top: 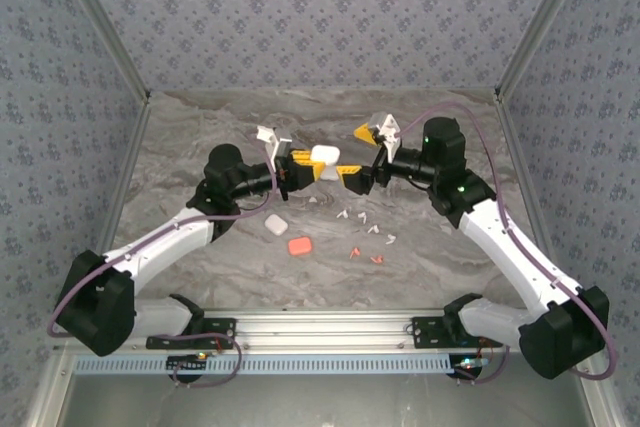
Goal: Insert the wireless bluetooth earbuds into the charging case
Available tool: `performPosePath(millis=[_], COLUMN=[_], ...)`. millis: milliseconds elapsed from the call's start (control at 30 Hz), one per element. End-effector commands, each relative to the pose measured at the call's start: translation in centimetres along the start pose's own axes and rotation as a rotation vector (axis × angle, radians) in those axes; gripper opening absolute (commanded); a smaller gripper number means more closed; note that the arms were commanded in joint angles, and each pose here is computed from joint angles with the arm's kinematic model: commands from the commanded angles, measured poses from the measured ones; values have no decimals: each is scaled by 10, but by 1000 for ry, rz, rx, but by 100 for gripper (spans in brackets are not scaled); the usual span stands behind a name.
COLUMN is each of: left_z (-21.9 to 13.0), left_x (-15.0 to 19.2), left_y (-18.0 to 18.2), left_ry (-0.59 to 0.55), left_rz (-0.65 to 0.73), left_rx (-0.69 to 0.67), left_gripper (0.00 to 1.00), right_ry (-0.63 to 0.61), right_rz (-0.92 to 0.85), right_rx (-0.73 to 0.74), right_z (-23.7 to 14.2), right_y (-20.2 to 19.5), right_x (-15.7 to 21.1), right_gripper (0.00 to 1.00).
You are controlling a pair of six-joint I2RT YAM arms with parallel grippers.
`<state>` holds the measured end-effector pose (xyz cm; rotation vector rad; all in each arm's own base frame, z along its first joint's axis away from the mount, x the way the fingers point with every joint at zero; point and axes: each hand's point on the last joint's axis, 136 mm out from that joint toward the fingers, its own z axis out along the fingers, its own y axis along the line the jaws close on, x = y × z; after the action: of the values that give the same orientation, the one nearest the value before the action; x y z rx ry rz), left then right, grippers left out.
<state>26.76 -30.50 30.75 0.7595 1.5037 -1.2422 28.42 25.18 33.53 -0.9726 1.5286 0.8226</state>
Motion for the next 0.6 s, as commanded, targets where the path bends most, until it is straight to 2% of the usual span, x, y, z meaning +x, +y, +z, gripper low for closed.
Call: performPosePath(millis=[0, 333, 567], left_z=[-1, 0, 0], left_x=[-35, -34, -34], left_y=[-22, -22, -23], left_ry=[-75, -67, -66], left_rz=[111, 117, 122], left_rx=[57, 55, 56], left_gripper=[3, 3, 2], right_ry=[-30, 16, 73], right_rz=[-2, 15, 34], right_rx=[11, 59, 105], right_z=[4, 16, 19], right_y=[-8, -26, -40], right_x=[-18, -12, -6], right_gripper=[100, 100, 96])
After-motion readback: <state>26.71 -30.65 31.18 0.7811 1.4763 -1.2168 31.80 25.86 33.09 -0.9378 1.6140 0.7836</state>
